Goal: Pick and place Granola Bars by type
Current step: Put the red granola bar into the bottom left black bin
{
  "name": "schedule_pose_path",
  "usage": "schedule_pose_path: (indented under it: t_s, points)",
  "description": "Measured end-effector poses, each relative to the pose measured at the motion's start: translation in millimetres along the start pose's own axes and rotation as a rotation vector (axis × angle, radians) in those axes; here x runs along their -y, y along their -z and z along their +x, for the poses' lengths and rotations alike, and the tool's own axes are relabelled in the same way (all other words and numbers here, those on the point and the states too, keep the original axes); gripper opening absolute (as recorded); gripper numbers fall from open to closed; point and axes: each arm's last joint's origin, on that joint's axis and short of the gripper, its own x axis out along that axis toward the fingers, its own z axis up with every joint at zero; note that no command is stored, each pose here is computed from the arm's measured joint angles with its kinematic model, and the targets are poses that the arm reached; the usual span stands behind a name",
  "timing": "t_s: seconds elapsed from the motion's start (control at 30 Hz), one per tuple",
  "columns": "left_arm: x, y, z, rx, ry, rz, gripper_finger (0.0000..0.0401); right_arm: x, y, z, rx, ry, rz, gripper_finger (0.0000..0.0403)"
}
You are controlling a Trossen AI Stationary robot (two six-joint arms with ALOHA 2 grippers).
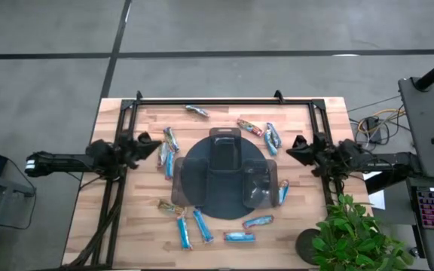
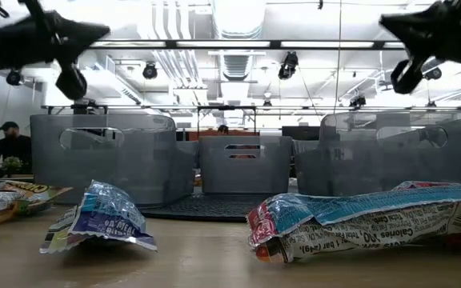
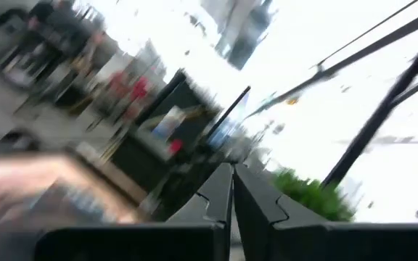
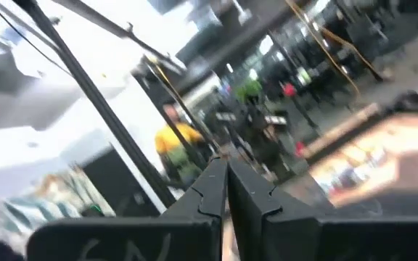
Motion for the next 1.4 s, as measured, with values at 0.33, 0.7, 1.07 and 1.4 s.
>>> schedule_pose_path:
  t_s: [0.33,0.7,1.07,1.4]
  points:
    - [39.8,-47.6,9.9,0.183,0.127,0.091,0.0000,-34.6,-43.8,5.7,0.233,-0.092,-0.091,0.0008]
    - [99.2,-115.2,37.2,0.074,0.048,0.288,0.0000,-89.2,-108.1,44.0,0.101,0.009,-0.268,0.0009]
    - [155.7,-176.4,70.7,-0.153,-0.034,0.507,0.0000,-127.3,-153.5,91.1,-0.142,0.147,-0.394,0.0008]
    - [181.0,-204.7,84.6,-0.303,-0.098,0.553,0.0000,-163.2,-196.2,115.2,-0.177,0.152,-0.510,0.0008]
